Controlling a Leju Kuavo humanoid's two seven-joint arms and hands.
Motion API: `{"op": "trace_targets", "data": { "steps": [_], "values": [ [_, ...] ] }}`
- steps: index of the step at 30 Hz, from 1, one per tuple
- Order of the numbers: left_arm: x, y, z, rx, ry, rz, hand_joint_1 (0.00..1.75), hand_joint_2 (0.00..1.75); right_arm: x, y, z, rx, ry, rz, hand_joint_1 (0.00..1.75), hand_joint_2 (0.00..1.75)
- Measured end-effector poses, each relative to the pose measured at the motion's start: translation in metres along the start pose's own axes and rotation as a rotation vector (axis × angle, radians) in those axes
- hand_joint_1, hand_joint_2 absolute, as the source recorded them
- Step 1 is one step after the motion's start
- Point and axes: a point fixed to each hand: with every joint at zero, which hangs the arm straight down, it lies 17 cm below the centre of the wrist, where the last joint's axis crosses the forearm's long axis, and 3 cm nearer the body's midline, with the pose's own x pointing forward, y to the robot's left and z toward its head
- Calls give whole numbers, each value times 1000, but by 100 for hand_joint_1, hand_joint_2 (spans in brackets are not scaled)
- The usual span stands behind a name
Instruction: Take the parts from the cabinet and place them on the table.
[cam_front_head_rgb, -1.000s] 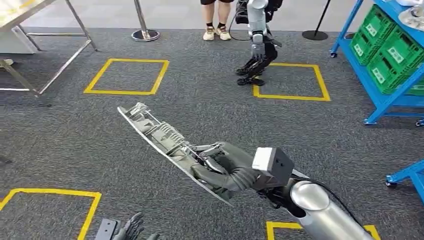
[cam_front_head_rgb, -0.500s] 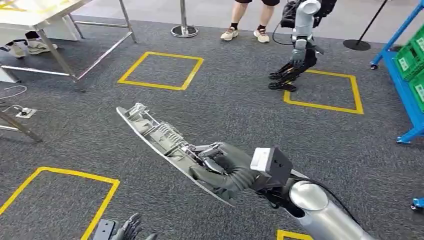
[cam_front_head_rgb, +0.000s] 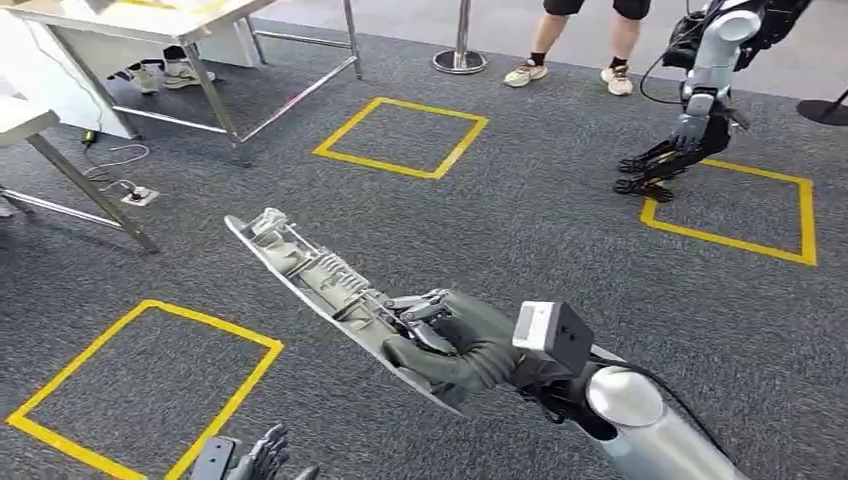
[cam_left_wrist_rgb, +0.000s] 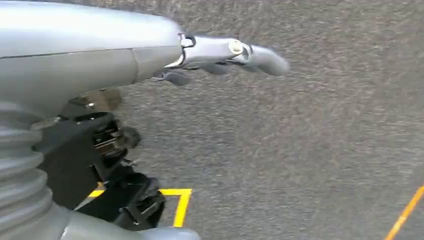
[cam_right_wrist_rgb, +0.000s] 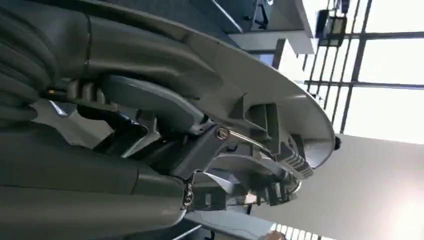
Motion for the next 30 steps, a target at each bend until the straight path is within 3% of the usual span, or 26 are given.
{"op": "trace_targets", "data": {
  "steps": [30],
  "values": [
    [2,-1,-1,1,-6,4,0,175,27,-1,-14,51,-71,14,175,175]
  ]
}}
